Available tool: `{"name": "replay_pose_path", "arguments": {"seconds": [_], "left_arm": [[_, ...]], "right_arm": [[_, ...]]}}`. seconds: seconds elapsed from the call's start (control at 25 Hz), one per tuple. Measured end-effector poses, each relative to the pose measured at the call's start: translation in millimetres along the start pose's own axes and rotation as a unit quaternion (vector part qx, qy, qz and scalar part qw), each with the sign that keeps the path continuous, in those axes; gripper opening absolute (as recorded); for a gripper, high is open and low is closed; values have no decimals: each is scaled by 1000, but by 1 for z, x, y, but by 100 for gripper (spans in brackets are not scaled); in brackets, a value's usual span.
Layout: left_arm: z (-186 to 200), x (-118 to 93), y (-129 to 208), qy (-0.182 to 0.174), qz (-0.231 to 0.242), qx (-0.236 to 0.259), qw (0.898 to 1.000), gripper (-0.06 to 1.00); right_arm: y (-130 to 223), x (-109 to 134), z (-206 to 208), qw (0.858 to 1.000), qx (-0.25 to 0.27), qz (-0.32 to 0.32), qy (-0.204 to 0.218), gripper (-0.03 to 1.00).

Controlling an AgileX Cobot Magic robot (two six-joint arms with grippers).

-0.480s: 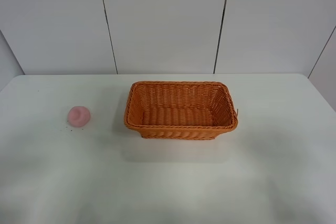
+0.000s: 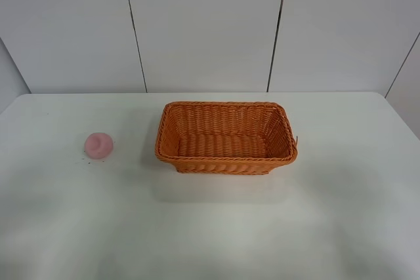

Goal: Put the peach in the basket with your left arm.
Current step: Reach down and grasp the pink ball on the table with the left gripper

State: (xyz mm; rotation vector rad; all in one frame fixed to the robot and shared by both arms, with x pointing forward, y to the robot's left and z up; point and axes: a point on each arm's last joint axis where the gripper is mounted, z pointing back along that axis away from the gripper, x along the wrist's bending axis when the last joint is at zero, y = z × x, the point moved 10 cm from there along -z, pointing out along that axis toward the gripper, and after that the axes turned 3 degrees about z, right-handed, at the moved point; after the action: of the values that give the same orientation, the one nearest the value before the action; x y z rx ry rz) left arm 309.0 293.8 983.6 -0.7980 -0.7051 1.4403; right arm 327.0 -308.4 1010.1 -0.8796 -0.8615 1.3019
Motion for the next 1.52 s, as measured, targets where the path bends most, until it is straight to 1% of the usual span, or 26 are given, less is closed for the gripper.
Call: {"name": "replay_pose_path", "arguments": {"seconds": [0.08,0.2,0.36,0.48,0.52,0.6,0.8,0.88,0.92,1.04,1.12,1.16,1.2,1.28,1.36,1.52], "left_arm": [[3,0,-5,0,-9,-7,1000,85],[1,-1,-16,0,-19,14,1000,85],[-13,-1,-33,-2,-20,74,997,85],[-35,-1,-46,-3,-18,130,991,85],[-42,-1,-51,-3,-17,142,990,85],[-63,0,-60,-4,-15,177,984,85],[-124,1,-91,-7,-13,226,974,85],[-153,2,-98,-7,-12,257,966,85],[-166,2,-104,-7,-12,263,965,85],[-210,3,-113,-8,-11,296,955,85],[-239,3,-122,-7,-8,308,951,85],[-254,2,-122,-6,-5,319,948,85],[-268,1,-126,-3,-1,320,947,85],[-298,-1,-125,2,8,335,942,85],[-324,-3,-127,7,16,339,941,85],[-366,-4,-116,10,24,359,933,85]], "right_arm": [[0,0,0,1000,0,0,0,69],[0,0,0,1000,0,0,0,69],[0,0,0,1000,0,0,0,69],[0,0,0,1000,0,0,0,69],[0,0,0,1000,0,0,0,69],[0,0,0,1000,0,0,0,69],[0,0,0,1000,0,0,0,69],[0,0,0,1000,0,0,0,69],[0,0,0,1000,0,0,0,69],[0,0,0,1000,0,0,0,69],[0,0,0,1000,0,0,0,69],[0,0,0,1000,0,0,0,69],[0,0,0,1000,0,0,0,69],[0,0,0,1000,0,0,0,69],[0,0,0,1000,0,0,0,69],[0,0,0,1000,0,0,0,69]]}}
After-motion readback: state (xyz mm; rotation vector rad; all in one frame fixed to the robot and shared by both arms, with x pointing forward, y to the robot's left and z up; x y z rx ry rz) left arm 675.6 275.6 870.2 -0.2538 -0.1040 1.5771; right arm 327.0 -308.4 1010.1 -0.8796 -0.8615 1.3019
